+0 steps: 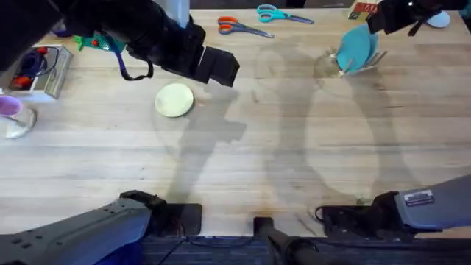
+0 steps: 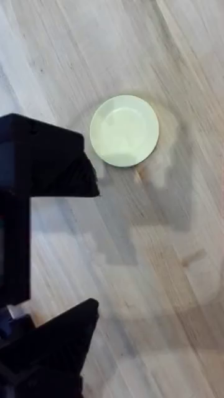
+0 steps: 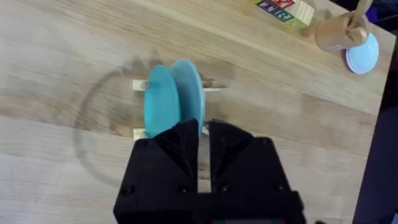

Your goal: Pick up the plates from the table one by one and place each into a slot on the dish rack.

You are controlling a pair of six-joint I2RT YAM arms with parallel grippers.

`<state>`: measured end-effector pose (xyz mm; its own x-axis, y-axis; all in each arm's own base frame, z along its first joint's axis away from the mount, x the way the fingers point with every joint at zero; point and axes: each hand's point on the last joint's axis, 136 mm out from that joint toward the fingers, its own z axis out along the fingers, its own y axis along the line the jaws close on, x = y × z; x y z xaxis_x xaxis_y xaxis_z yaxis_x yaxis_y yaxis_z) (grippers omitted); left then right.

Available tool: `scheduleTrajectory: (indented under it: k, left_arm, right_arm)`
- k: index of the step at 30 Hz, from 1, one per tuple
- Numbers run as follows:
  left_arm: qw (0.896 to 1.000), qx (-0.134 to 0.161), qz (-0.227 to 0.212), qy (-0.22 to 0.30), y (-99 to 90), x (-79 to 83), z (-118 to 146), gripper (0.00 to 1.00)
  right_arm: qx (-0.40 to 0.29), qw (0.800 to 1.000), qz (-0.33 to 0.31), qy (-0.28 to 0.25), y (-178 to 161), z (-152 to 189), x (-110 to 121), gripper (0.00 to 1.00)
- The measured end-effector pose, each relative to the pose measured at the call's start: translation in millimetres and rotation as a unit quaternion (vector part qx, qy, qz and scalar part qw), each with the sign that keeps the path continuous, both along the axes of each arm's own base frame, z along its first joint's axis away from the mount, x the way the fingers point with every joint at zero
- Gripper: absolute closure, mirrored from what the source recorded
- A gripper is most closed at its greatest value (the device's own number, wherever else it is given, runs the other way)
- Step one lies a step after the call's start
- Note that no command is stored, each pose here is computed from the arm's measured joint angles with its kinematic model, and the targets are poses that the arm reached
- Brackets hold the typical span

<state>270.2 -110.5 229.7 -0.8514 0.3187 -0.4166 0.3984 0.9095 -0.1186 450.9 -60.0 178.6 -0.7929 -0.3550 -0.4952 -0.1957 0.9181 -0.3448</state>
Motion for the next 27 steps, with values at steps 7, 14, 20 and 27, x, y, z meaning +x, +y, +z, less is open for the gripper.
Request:
scheduleTrajectory:
  k: [7, 14, 20, 27]
  left_arm:
    - [1.000, 0.000, 0.000, 0.000, 0.0, 0.0, 0, 0.007]
    - [1.000, 0.000, 0.000, 0.000, 0.0, 0.0, 0, 0.007]
    - [1.000, 0.000, 0.000, 0.000, 0.0, 0.0, 0, 0.007]
    - [1.000, 0.000, 0.000, 0.000, 0.0, 0.0, 0, 0.007]
  right_arm:
    - [0.000, 1.000, 0.000, 0.000, 0, 0, 0, 0.881]
    - [-0.001, 1.000, 0.000, -0.010, 0, 9, -1, 0.867]
    - [-0.005, 0.998, 0.000, -0.061, 1, 52, -11, 0.617]
    - [0.000, 0.996, 0.005, -0.091, 13, 87, -30, 0.058]
